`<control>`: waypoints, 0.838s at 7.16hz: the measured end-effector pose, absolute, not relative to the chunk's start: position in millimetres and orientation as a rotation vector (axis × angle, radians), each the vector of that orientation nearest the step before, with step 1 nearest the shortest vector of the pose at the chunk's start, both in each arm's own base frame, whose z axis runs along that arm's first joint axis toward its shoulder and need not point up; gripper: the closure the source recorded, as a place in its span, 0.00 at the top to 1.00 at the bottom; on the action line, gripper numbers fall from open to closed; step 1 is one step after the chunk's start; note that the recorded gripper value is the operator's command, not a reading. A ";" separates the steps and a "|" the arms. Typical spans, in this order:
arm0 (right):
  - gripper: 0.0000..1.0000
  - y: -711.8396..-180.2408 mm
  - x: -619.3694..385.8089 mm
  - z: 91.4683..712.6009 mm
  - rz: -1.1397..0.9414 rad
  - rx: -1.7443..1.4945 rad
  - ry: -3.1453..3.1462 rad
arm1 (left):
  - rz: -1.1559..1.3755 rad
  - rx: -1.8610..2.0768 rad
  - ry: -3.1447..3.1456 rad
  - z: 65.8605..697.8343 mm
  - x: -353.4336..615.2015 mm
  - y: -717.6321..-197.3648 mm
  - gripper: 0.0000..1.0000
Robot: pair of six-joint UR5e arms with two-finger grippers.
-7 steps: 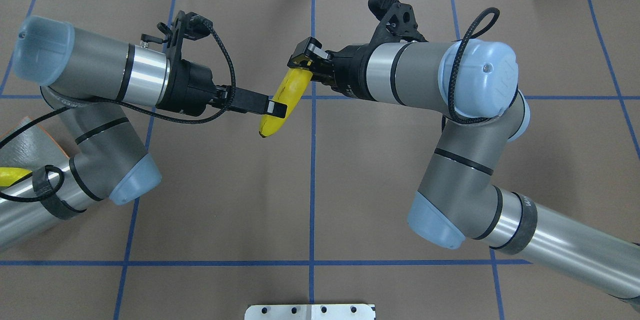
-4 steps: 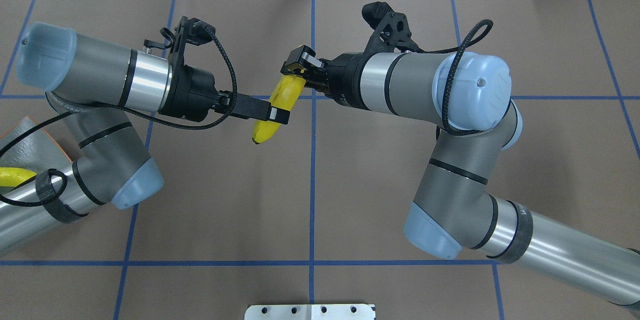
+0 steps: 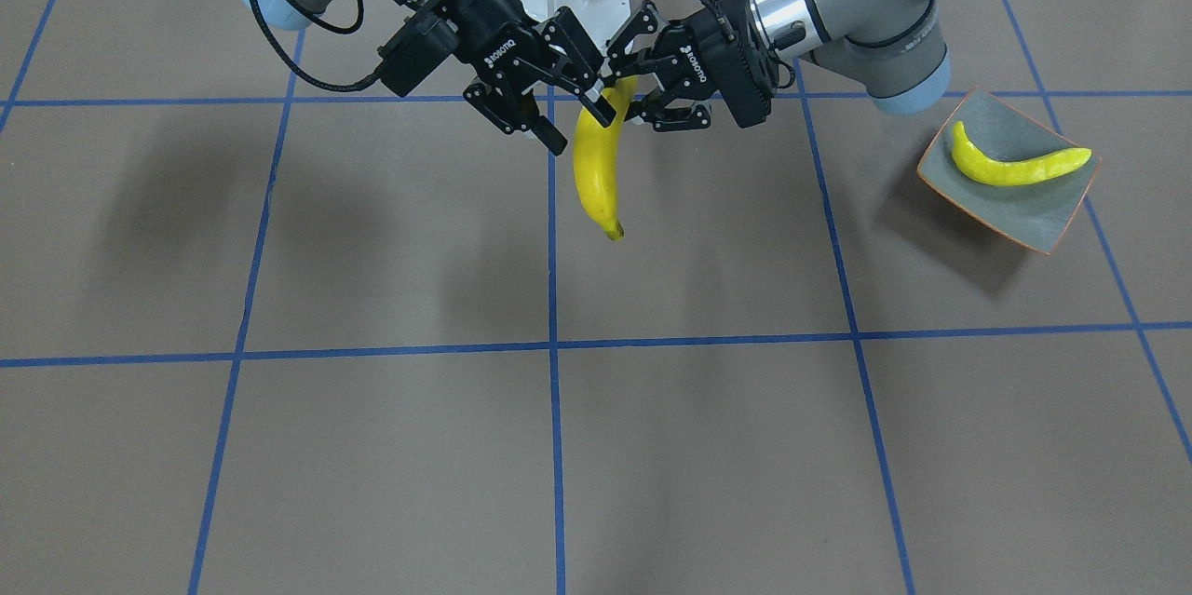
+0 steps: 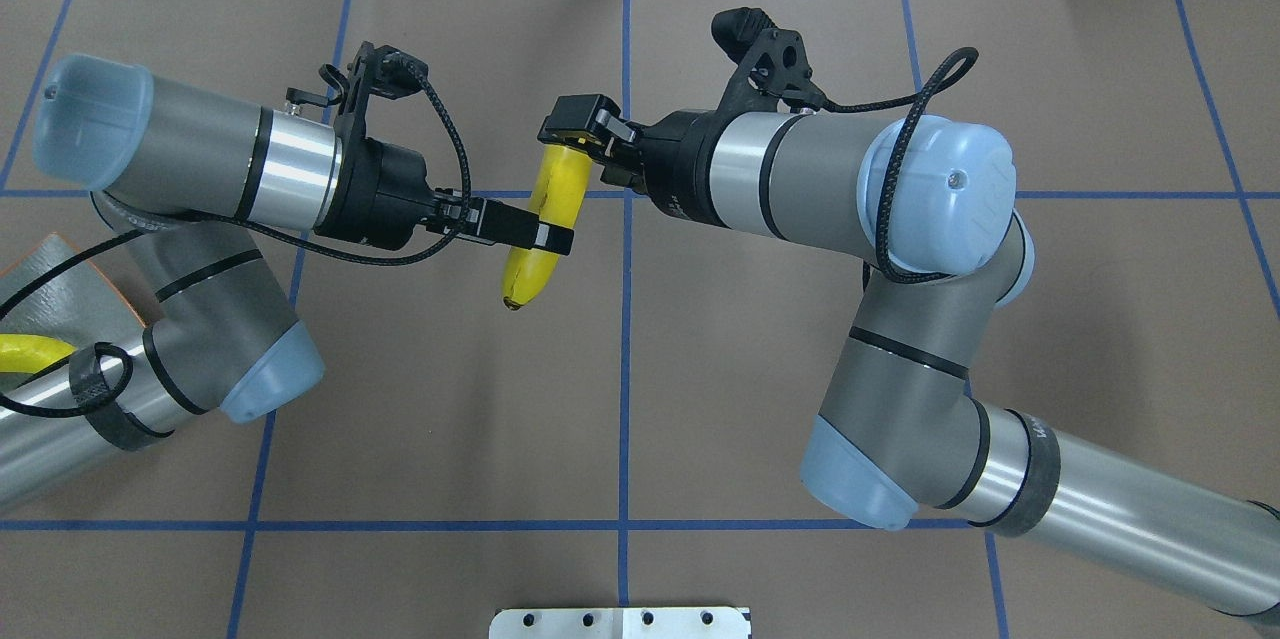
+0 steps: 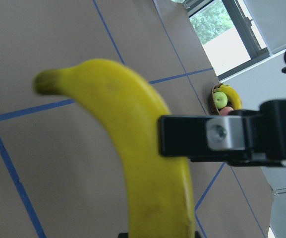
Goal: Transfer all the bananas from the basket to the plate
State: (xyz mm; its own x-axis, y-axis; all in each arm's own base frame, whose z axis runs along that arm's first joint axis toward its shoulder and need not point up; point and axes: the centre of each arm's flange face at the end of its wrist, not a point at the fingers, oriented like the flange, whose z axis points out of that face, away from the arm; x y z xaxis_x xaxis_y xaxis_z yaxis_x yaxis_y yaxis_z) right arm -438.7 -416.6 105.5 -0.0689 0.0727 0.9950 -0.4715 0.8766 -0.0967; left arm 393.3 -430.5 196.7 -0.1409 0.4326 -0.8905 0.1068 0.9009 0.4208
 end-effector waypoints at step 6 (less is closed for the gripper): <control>1.00 -507.5 -326.7 259.6 0.422 0.339 -1.181 | 0.343 0.505 1.487 356.2 255.4 -468.4 0.00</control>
